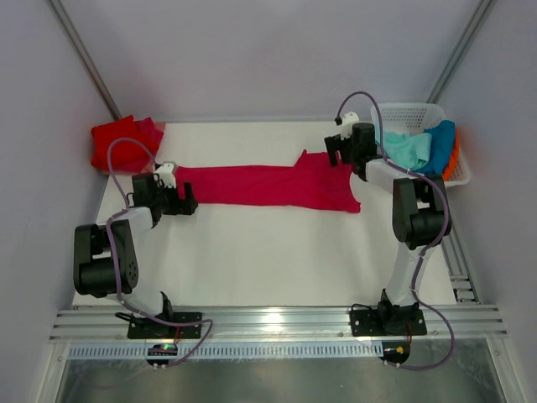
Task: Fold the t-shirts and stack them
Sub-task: Fold the tshirt
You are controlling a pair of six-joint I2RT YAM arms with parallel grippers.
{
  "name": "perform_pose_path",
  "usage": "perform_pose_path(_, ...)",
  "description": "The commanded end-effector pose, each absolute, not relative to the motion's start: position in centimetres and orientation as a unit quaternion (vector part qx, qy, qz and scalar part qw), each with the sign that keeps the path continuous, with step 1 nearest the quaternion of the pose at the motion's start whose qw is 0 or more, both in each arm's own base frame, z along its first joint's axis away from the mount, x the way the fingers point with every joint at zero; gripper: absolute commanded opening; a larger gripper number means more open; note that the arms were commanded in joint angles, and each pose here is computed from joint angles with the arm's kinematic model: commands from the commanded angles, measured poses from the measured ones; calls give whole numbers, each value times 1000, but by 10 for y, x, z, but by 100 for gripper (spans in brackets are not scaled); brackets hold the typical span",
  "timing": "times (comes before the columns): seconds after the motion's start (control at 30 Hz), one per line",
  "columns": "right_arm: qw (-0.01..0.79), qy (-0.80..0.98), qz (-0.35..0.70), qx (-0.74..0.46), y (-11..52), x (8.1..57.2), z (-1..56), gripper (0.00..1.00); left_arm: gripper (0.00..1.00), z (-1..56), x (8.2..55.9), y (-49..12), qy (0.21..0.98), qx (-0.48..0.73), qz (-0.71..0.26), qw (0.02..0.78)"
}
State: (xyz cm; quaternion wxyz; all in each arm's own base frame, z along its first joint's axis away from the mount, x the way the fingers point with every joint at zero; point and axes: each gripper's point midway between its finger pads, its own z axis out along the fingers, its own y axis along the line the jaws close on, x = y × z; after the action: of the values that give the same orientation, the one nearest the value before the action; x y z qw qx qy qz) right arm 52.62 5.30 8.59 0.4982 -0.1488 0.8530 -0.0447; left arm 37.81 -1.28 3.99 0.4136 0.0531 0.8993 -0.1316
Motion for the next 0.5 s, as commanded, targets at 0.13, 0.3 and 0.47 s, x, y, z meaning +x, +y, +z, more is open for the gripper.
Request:
perform_pose_path(0.13,484,844,14,-231,92,593,128,99,99,52,388,-12,891,60,-128,431)
perform_pose_path(0.3,470,827,75,-301,126,617,130,99,99,51,388,-11,892,61,-128,430)
perform_pose_path(0.47,461,804,106,-361,150,619,123,99,99,51,388,-13,892,63,-130,428)
